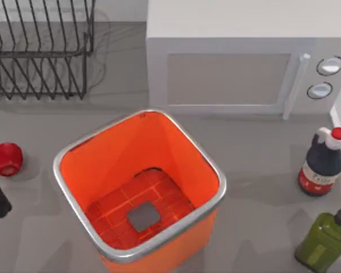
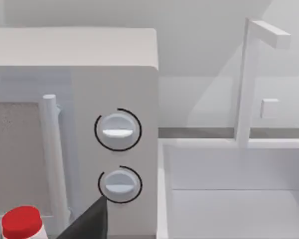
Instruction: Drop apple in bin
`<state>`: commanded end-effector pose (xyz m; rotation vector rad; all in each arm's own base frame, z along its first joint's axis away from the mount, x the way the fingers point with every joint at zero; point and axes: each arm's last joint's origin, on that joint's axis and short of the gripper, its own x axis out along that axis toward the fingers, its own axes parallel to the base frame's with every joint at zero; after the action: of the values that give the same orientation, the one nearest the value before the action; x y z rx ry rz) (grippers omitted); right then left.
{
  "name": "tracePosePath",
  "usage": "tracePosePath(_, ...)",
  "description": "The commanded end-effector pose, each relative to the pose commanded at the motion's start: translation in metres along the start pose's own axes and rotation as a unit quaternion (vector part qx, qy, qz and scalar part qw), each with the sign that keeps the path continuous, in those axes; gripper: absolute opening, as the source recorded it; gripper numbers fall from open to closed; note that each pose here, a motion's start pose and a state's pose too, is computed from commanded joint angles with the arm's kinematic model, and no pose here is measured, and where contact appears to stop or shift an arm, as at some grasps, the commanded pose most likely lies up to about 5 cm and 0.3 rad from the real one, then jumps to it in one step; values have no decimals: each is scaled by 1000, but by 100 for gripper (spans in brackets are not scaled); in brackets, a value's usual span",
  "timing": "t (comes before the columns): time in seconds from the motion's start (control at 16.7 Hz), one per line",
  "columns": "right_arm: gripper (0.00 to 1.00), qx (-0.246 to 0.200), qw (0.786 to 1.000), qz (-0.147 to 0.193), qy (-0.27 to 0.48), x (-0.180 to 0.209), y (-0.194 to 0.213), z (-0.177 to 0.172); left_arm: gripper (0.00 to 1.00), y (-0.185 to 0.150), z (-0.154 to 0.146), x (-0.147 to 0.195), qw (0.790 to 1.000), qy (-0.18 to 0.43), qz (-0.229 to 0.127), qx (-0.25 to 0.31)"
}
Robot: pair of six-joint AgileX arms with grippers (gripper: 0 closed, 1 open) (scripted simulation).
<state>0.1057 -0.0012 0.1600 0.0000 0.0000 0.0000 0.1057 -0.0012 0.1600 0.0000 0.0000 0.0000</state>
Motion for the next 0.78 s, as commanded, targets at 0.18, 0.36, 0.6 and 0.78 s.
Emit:
tracePosePath(0.18, 100, 0, 1000, 0, 0, 0, 0, 0, 100, 0, 2, 0, 1000, 4, 1, 4)
tracePosePath(0.36, 100, 0, 1000, 0, 0, 0, 0, 0, 100, 1, 18, 1, 998, 38, 1, 44)
tracePosePath(0.6, 100, 0, 1000, 0, 0, 0, 0, 0, 100, 2, 54, 17, 980, 142, -20, 140)
tracePosePath(0.78, 100, 0, 1000, 0, 0, 0, 0, 0, 100, 4, 75, 50, 938, 259, -64, 222)
